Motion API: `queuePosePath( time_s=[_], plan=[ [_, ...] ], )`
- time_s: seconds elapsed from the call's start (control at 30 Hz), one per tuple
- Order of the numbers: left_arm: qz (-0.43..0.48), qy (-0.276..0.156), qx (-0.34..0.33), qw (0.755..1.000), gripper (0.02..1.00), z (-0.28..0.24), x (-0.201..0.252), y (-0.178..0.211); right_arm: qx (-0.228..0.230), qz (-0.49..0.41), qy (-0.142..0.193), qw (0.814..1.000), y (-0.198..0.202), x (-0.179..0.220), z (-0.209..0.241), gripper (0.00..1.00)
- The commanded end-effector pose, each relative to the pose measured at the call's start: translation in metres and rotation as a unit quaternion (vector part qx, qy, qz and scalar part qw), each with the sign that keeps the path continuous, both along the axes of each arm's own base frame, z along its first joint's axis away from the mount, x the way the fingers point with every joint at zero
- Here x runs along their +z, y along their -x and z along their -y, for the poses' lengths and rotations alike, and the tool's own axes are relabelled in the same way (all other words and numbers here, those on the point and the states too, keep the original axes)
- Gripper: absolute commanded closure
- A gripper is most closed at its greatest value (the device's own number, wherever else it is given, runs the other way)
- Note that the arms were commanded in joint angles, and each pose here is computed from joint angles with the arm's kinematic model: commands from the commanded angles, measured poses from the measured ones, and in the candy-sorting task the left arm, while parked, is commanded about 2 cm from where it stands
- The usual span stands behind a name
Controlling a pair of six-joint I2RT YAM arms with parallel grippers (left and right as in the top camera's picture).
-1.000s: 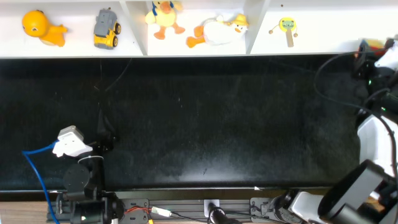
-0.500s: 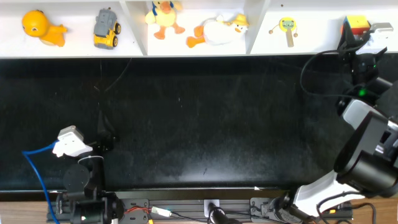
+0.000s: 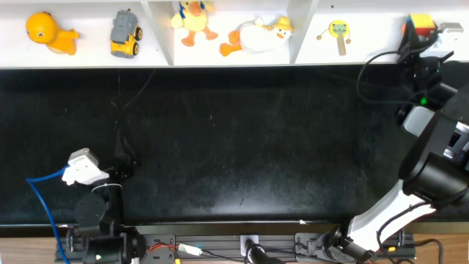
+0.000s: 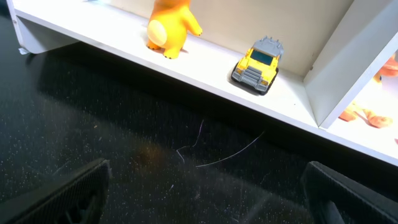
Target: Store Toys
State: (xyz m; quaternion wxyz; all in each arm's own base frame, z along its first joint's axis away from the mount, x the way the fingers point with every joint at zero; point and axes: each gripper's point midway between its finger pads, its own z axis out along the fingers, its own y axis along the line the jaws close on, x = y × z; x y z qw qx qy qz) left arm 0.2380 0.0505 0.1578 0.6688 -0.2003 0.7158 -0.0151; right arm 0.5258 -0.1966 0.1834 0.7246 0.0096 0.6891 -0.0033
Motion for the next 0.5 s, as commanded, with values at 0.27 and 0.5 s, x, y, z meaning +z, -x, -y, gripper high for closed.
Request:
queuePosePath(
  time_s=[0.27,0.5],
  plan=[
    [0.001,-0.01,-0.005,1.0,0.02,0.001,0.0,0.0,0.032,-0.004,-0.008,0.999,-0.03,-0.012,-0.027,0.956],
    [0.001,-0.01,-0.005,1.0,0.02,0.001,0.0,0.0,0.029,-0.041,-0.027,0.998,-0.03,-0.03,-0.024,0.912]
  ],
)
